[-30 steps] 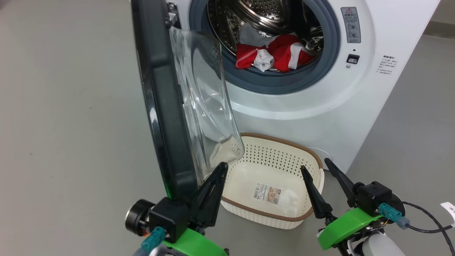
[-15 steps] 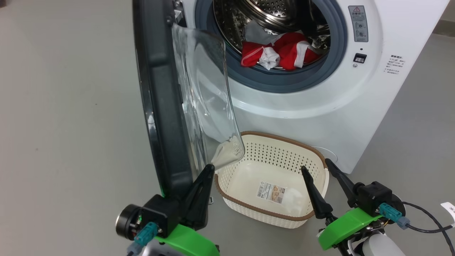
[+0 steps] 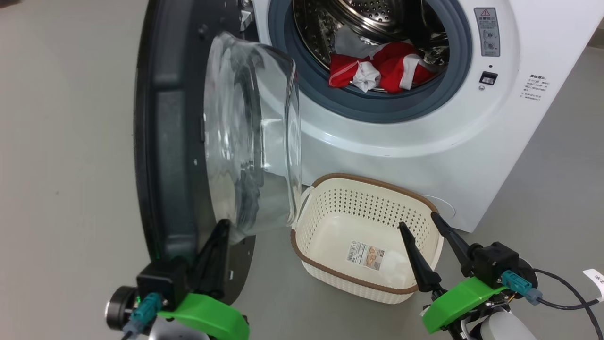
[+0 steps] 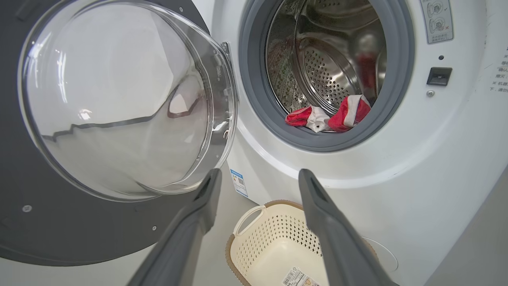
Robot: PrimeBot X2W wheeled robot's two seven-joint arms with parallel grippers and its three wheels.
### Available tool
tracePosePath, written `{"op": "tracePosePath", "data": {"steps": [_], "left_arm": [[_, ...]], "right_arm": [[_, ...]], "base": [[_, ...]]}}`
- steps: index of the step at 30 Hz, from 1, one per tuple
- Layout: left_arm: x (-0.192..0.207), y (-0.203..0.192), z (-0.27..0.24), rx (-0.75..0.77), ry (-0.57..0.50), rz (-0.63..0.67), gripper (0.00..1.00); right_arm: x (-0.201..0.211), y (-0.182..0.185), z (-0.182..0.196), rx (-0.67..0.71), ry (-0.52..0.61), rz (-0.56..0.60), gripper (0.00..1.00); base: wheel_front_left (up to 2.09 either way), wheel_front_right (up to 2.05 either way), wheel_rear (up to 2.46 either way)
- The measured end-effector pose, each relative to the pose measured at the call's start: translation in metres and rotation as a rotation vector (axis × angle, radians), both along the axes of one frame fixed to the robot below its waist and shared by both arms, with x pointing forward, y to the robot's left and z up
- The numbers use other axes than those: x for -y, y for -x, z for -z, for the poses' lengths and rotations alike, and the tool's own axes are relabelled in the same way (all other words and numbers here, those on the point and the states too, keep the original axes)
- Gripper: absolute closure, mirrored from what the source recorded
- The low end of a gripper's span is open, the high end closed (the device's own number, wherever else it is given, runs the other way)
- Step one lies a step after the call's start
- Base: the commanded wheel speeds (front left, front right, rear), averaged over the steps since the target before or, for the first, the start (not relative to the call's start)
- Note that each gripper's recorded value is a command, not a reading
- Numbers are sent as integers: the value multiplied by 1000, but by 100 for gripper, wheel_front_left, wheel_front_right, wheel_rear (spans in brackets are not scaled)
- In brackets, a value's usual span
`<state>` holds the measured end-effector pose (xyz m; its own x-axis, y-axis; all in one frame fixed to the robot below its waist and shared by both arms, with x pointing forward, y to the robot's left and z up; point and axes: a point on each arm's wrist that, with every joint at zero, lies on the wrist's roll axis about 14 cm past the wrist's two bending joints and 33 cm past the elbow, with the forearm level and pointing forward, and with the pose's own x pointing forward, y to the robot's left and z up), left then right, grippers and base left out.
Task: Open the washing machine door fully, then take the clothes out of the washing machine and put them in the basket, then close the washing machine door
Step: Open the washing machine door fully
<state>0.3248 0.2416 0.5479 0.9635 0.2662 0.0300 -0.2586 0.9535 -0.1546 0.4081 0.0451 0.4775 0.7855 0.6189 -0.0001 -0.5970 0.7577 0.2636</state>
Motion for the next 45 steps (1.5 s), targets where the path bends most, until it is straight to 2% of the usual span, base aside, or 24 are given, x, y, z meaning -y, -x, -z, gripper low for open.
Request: {"op": "tracePosePath", "data": {"steps": [17,30,45], "left_arm": [[-69,35,1,-14,19,-255,100],[-106,57,29,-87,37,-375,100],[-149,55,37,-92,17,-506,100]], "right_arm": [[-13,6,6,0,31,-46,0],[-18,12,25,-33,65,-78,0],[-12,12,50,-77,105,-94,0]], "base": [[0,0,0],[0,0,0],[0,0,0]]}}
